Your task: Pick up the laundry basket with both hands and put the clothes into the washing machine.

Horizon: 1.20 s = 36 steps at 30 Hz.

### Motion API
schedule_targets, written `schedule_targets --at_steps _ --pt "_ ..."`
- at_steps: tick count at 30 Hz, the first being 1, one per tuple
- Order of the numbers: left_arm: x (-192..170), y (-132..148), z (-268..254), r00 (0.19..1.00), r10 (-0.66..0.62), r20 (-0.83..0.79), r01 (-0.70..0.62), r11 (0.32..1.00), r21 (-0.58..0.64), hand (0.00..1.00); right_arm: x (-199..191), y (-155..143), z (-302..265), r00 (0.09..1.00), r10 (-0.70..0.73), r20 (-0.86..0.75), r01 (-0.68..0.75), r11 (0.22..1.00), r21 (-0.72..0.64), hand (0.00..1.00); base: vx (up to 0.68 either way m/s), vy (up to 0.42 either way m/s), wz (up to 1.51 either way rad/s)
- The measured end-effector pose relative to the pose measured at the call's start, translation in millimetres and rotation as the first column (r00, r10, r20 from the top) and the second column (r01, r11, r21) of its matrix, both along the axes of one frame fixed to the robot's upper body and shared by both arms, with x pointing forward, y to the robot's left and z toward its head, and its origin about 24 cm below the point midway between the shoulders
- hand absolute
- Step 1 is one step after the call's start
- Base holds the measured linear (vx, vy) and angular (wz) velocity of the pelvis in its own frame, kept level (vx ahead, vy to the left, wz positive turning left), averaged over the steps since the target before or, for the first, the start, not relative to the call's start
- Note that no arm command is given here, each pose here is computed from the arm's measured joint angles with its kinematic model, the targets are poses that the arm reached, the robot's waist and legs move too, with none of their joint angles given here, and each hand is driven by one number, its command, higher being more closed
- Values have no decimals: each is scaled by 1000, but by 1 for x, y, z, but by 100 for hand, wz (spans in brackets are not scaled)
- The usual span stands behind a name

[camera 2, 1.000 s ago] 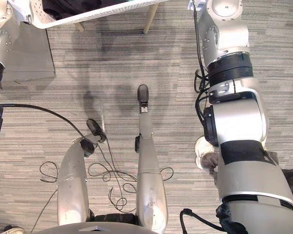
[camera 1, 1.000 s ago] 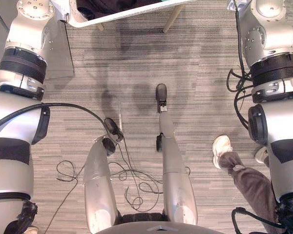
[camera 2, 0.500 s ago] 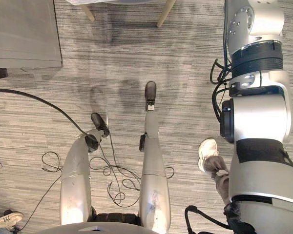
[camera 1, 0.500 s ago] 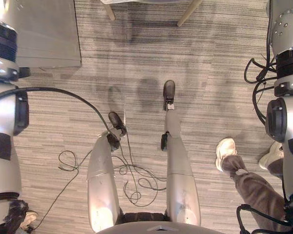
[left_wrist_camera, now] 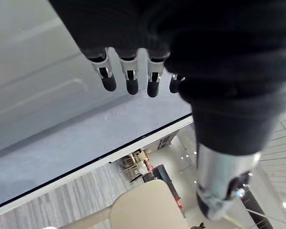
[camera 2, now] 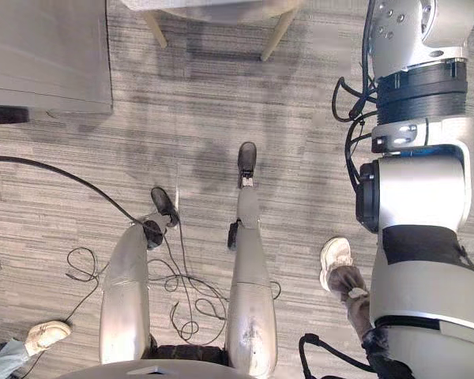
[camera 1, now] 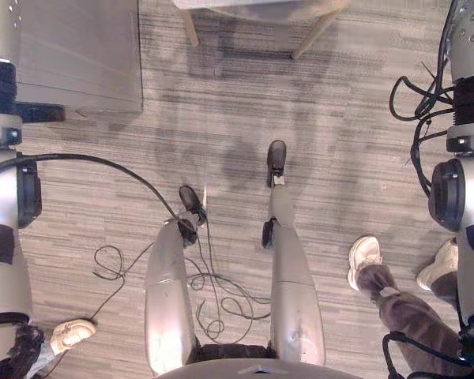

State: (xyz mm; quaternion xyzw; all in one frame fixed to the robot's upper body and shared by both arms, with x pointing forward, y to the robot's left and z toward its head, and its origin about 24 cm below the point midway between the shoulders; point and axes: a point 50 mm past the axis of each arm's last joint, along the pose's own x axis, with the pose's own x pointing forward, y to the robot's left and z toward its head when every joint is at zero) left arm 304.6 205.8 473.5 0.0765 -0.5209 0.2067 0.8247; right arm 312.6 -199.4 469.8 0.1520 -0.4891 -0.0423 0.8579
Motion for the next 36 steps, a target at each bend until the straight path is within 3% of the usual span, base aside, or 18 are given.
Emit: schedule_targets --at_steps 7,13,19,22,25,26,29,32,33,35,36 --pt "-18 -12 -21 991 -82 106 77 996 55 0 -8 4 -18 999 26 46 -24 999 -35 0 -33 -28 16" --pt "-47 14 -79 984 -71 165 60 996 68 0 -32 -44 -69 989 -133 58 136 989 -52 0 -5 -19 10" --pt "-67 51 -157 998 -19 66 22 999 -46 0 -66 -99 -150 931 -360 -60 352 929 -111 0 71 -29 15" --pt "-76 51 -203 996 -86 -21 83 988 -132 0 -82 -108 -209 895 -397 -201 374 916 -144 0 148 -26 8" --pt "-79 37 -268 965 -193 -179 135 946 -295 0 -108 -110 -281 810 -436 -392 416 898 -139 0 160 -3 3" --pt "-82 25 -302 924 -263 -277 149 916 -372 0 -121 -109 -320 736 -439 -516 445 888 -120 0 109 -1 12" --pt "-83 3 -351 819 -369 -440 161 883 -441 0 -140 -103 -371 594 -447 -669 497 858 -132 0 34 0 1" --pt "-85 -23 -432 574 -464 -674 82 852 -517 0 -160 -94 -444 339 -367 -867 506 848 -161 0 -12 18 -22" --pt "-88 -27 -447 521 -473 -711 55 849 -525 0 -164 -90 -457 296 -337 -894 499 852 -157 0 -5 18 -29" --pt "-103 -44 -507 282 -500 -819 -54 844 -534 0 -182 -78 -504 117 -221 -968 487 863 -138 0 -12 8 -19" --pt "-109 -47 -521 220 -504 -835 -87 843 -532 0 -187 -73 -515 72 -191 -979 479 868 -134 0 -22 1 -4"
